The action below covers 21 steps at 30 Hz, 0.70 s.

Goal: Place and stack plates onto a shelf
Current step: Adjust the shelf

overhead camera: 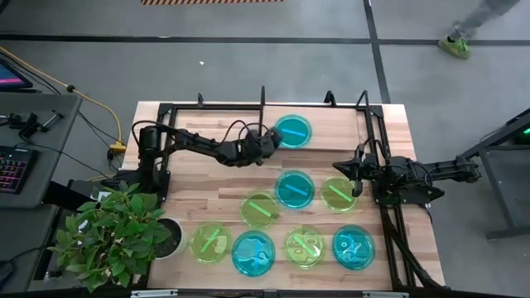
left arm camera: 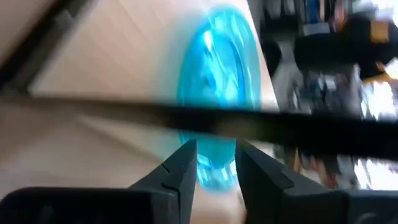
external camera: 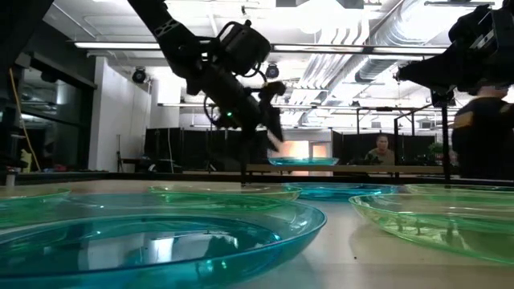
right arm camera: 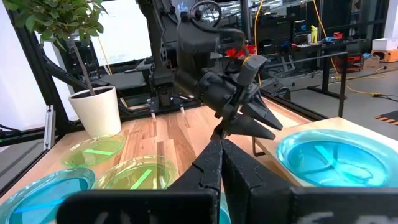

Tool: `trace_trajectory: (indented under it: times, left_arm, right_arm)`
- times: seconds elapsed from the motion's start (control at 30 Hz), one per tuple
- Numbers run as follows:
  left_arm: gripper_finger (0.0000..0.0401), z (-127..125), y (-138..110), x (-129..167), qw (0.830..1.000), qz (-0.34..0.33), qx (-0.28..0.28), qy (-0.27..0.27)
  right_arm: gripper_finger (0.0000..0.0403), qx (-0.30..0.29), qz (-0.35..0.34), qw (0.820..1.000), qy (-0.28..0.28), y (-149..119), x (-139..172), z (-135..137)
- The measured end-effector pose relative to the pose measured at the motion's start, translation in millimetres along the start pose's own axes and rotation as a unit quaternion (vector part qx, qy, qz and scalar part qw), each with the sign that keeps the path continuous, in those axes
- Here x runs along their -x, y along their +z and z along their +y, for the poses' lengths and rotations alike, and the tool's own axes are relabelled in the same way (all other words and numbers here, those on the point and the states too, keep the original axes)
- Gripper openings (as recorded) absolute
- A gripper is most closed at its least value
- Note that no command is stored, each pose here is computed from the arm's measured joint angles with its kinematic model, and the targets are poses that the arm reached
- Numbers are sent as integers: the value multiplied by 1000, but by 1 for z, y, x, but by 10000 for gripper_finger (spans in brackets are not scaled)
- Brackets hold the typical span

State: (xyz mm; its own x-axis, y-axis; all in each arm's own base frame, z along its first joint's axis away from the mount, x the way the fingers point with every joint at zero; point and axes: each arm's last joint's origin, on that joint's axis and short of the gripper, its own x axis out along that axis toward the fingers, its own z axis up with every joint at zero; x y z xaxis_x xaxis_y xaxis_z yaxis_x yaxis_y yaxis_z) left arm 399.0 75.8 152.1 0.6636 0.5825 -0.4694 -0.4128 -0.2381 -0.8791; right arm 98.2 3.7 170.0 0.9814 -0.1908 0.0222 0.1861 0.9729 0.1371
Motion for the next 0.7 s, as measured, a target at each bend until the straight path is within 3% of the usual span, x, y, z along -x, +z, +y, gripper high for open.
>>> trace_trajectory:
  times: [0.23, 0.5, 0.7]
  left_arm:
    - [106, -19, -18, 8, 986, 110, -81, -100]
    - [96, -13, -32, 14, 973, 185, -107, -88]
    - [95, -13, -47, 24, 941, 283, -146, -113]
  right_arm:
    - [0, 0, 0, 1000, 0, 0, 0, 0]
    - [0, 0, 0, 1000, 0, 0, 0, 0]
    - [0, 0, 0, 1000, 0, 0, 0, 0]
